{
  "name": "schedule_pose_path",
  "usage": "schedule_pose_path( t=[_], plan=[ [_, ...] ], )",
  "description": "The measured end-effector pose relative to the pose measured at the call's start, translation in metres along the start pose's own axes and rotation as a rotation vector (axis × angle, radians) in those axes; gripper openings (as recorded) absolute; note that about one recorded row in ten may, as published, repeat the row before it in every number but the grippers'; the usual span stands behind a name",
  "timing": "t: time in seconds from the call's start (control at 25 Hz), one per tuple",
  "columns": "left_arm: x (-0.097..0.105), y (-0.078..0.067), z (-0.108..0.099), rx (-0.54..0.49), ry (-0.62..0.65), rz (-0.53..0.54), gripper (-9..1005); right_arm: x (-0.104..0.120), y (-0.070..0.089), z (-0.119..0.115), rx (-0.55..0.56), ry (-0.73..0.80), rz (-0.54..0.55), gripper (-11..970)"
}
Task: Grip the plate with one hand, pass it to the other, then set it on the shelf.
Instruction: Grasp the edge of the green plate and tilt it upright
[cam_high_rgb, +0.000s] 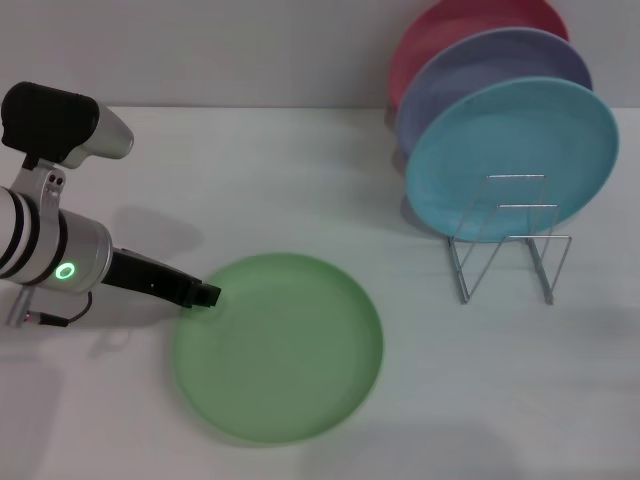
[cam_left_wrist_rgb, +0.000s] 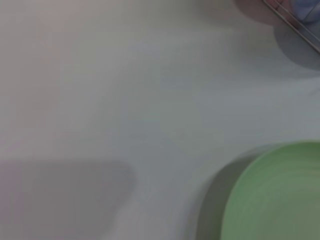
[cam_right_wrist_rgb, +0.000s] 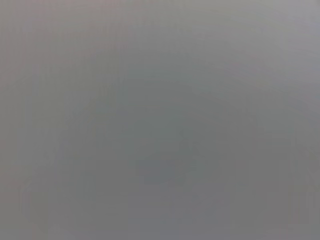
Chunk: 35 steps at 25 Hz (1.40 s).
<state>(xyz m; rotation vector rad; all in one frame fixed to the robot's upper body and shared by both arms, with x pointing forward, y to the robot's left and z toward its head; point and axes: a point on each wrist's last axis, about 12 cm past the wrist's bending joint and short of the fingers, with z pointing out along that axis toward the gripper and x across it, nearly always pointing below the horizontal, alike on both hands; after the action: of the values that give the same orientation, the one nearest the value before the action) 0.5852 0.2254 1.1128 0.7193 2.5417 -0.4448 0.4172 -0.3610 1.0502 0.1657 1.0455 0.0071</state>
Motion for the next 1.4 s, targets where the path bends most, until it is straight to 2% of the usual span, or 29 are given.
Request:
schedule_pose_path(
  t=[0.28,0.52,1.2,1.4],
  plan=[
    [0.0003,-0.0001,0.0,0.001,0.005,0.003,412,0.0,-0.0003,-0.0001,0.0,0.001,-0.001,826],
    [0.0021,0.0008,0.0012,0.0,0.01,-0.003,451,0.0,-0.0008,-0.0005,0.0,0.003,-0.003,825],
    [0.0035,0.0007,0.0032,0.004,0.018,-0.007,451,-0.0013,-0.0005,-0.0005,-0.004,-0.007,-0.003,825],
    [0.0039,0.0008,0.0036,0.005,0.019,-0.008,407,-0.0014,-0.0005,-0.0005,-0.004,-0.008,-0.003,826]
  ],
)
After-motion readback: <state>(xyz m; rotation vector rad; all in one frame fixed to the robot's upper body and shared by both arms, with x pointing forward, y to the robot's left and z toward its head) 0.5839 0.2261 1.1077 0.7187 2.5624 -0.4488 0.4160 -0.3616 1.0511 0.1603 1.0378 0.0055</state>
